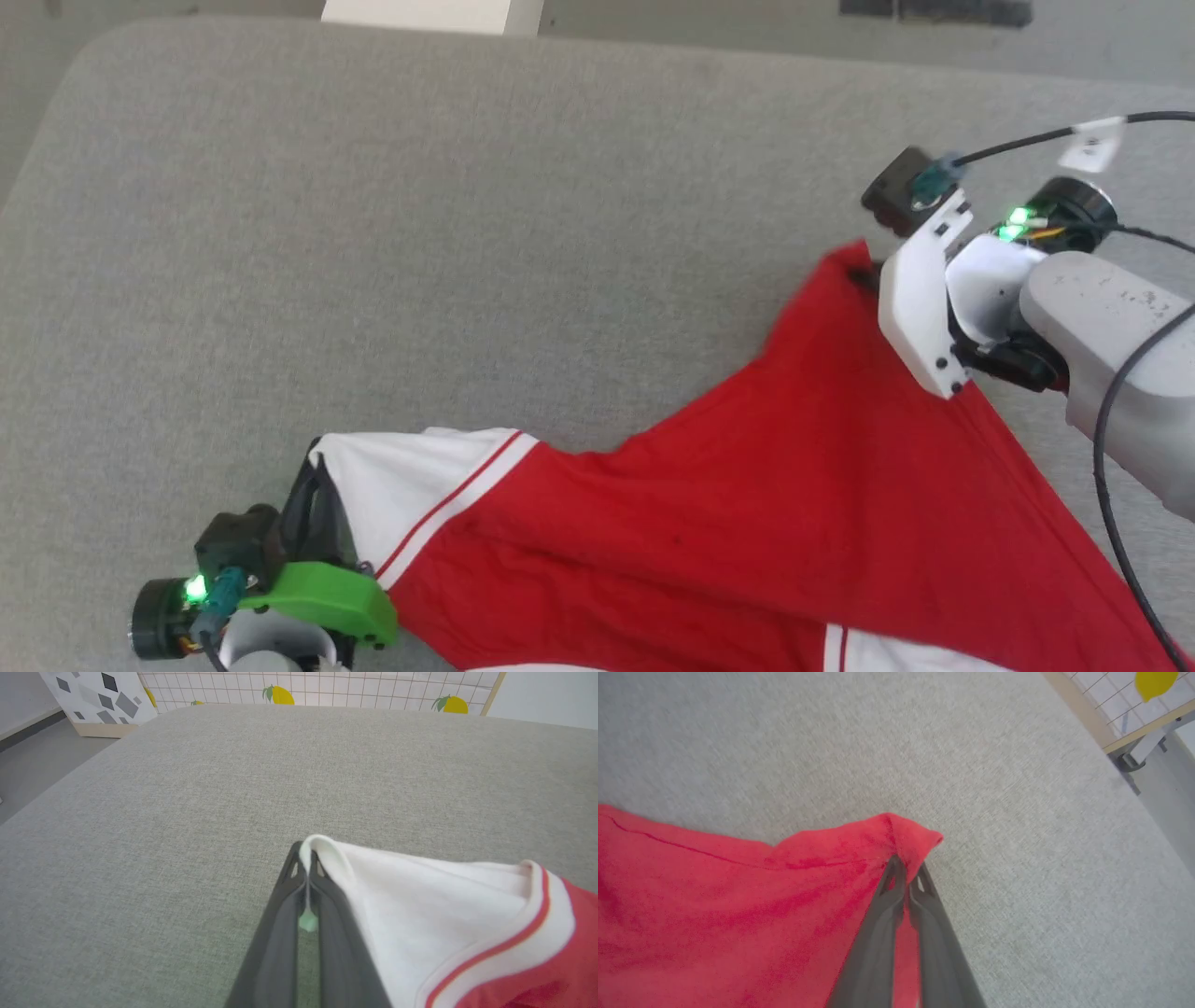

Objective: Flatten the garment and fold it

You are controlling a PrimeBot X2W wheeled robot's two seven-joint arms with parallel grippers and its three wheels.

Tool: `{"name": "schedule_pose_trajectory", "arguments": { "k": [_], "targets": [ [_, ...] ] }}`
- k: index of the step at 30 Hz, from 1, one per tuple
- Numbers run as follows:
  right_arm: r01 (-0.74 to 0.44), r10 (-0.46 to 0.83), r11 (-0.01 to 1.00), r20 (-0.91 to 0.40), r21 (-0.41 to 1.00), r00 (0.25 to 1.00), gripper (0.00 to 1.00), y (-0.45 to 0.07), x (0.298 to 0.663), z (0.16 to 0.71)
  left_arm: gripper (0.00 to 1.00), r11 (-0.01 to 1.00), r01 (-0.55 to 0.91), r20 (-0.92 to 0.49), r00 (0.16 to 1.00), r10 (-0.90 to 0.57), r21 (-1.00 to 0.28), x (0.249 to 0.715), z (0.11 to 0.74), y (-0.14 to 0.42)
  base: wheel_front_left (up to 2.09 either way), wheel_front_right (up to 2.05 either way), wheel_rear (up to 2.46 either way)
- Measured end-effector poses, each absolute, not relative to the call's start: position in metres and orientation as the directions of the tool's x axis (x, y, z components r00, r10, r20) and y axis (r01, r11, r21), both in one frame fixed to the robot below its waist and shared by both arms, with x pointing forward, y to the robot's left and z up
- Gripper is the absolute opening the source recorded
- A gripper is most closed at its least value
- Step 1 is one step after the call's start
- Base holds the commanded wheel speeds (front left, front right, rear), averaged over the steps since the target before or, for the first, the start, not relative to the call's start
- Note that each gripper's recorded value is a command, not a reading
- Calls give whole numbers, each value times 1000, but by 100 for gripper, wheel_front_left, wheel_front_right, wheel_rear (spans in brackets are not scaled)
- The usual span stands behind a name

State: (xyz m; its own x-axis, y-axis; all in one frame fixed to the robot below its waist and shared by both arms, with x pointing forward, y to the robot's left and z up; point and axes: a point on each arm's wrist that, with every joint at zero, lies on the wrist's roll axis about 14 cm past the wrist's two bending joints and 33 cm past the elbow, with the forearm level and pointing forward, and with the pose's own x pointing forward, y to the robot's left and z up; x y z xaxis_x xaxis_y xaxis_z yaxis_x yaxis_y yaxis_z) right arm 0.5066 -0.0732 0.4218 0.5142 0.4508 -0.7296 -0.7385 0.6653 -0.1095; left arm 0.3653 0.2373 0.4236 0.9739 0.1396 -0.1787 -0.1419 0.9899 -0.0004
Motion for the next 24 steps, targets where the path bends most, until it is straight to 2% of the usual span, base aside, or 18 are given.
{"name": "schedule_pose_trajectory", "arguments": {
  "k": [3, 7, 13, 17, 24],
  "targets": [
    [-713, 521, 690, -600, -122, 607, 0, -70, 514, 456, 0, 991, -135, -139, 981, 136, 13, 366, 437, 241, 0, 0, 0],
    [-683, 564, 715, -454, -150, 690, 0, -73, 515, 494, 0, 990, -137, -57, 989, 138, 28, 371, 463, 246, 0, 0, 0],
    [-612, 575, 768, -215, -190, 789, 0, -86, 513, 560, 0, 990, -133, 159, 980, 123, 55, 391, 535, 252, 0, 0, 0],
    [-552, 552, 810, -60, -200, 832, 0, -98, 513, 602, 0, 991, -104, 321, 944, 72, 83, 414, 595, 247, 0, 0, 0],
    [-441, 478, 874, 190, -204, 858, 0, -116, 519, 679, 0, 985, -47, 582, 811, -59, 165, 449, 715, 219, 0, 0, 0]
  ]
}}
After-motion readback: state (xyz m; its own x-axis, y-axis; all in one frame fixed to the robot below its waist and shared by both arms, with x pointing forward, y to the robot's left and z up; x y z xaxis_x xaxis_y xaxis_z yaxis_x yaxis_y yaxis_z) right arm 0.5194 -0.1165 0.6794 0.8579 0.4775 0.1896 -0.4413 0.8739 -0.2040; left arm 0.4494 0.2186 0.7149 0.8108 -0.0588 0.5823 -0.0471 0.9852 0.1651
